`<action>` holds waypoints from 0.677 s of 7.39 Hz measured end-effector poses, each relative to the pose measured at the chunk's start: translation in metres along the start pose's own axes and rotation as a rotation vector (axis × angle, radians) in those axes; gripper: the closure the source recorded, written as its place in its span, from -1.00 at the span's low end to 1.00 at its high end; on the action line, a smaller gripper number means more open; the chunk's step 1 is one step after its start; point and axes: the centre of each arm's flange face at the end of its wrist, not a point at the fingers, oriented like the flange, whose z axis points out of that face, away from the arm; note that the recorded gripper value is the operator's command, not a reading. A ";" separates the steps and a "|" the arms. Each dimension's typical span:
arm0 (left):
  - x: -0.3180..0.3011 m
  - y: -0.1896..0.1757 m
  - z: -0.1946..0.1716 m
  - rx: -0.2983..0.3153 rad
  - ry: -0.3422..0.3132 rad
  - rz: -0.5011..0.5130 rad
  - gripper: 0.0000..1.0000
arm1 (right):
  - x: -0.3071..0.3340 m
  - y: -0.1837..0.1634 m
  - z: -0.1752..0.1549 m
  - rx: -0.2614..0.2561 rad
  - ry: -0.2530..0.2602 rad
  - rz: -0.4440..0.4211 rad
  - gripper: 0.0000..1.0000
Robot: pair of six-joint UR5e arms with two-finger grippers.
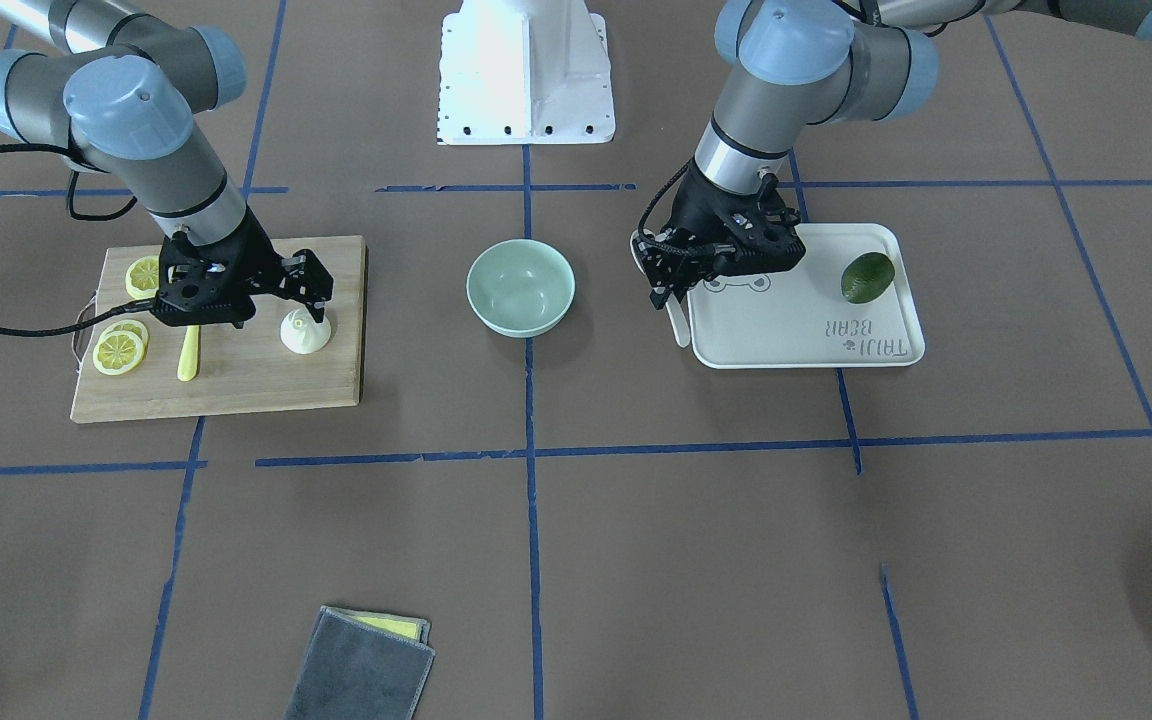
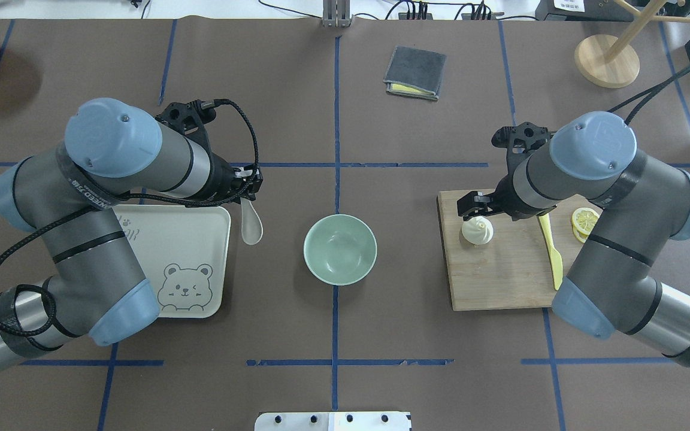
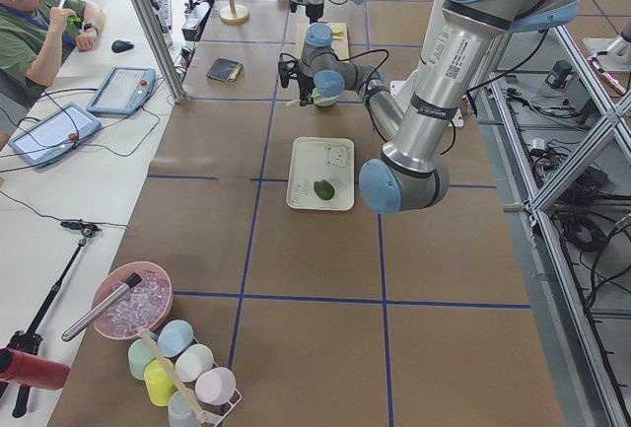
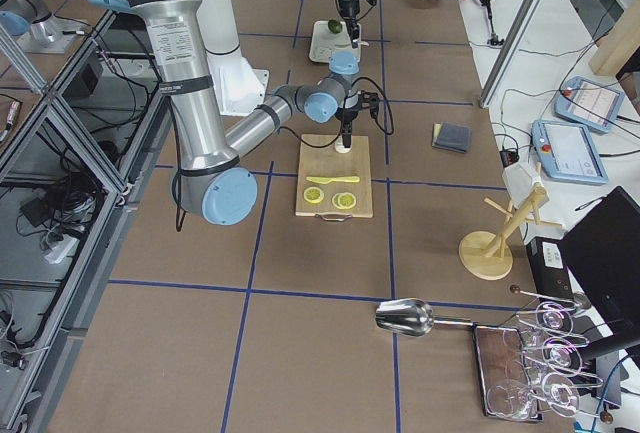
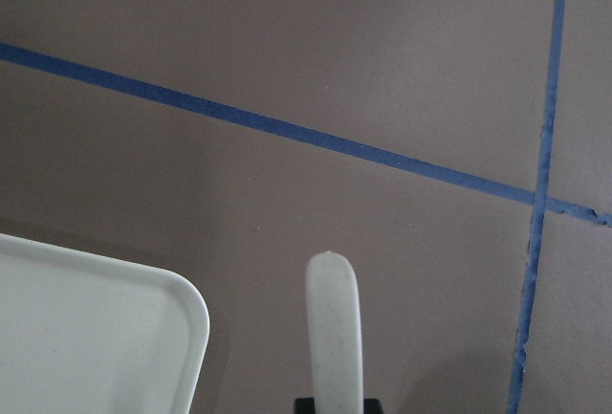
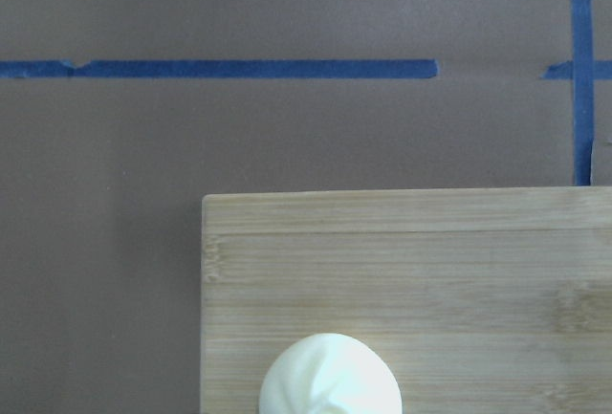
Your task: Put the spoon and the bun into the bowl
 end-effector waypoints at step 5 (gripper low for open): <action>0.006 0.000 -0.003 0.001 0.011 -0.002 1.00 | -0.010 0.007 0.035 -0.025 0.042 -0.008 -0.49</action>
